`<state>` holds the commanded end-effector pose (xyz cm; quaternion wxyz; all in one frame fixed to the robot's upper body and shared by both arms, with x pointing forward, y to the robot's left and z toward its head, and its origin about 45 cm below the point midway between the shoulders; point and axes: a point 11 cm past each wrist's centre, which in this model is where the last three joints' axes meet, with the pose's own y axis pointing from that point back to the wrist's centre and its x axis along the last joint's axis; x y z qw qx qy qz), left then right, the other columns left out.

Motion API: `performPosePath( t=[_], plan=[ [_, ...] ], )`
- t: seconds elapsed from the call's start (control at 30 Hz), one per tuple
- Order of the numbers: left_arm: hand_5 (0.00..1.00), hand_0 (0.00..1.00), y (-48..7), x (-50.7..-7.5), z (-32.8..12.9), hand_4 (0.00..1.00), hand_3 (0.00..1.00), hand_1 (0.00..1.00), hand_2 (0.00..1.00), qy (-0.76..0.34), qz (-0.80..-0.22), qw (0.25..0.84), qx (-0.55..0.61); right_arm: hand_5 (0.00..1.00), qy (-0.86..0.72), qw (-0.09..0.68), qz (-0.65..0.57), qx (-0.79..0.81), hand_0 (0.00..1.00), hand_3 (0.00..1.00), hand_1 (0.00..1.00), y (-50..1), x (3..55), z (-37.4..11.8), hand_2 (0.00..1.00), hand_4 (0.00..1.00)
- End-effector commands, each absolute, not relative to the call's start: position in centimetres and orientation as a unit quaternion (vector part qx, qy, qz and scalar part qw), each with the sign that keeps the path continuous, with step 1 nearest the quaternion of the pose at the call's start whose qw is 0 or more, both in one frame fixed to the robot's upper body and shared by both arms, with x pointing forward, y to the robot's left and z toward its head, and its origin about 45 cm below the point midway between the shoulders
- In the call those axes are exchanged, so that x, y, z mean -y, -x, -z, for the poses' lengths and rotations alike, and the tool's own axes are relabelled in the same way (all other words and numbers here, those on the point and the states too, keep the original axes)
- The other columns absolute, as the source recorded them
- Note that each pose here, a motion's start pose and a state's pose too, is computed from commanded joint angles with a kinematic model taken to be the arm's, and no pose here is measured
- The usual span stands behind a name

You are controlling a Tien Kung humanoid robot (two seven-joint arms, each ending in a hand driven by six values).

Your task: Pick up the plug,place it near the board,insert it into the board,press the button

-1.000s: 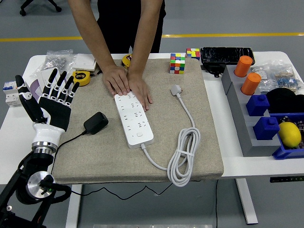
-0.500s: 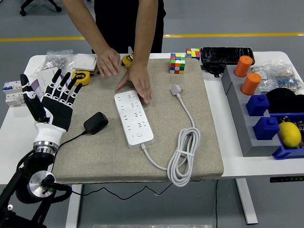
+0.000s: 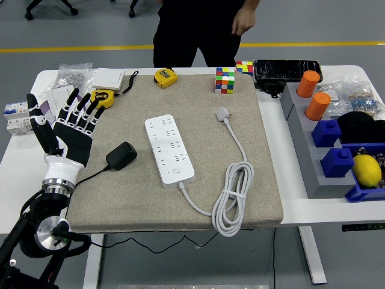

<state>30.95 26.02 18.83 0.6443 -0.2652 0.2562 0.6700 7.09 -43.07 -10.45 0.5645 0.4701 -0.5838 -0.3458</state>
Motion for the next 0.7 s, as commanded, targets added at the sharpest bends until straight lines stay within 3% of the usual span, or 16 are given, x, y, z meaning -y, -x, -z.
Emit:
performPosePath(
  t=[0.7],
  plan=[
    [0.972,0.715,-30.78,-26.09,-18.70,0.998,0.718,0.682,0.649,0.268,-0.670,0.641,-0.260,0.834,-0.471,0.562,0.346,0.585,0.861,0.762,0.739,-7.31,42.92,10.46,0.733,0.998]
  ],
)
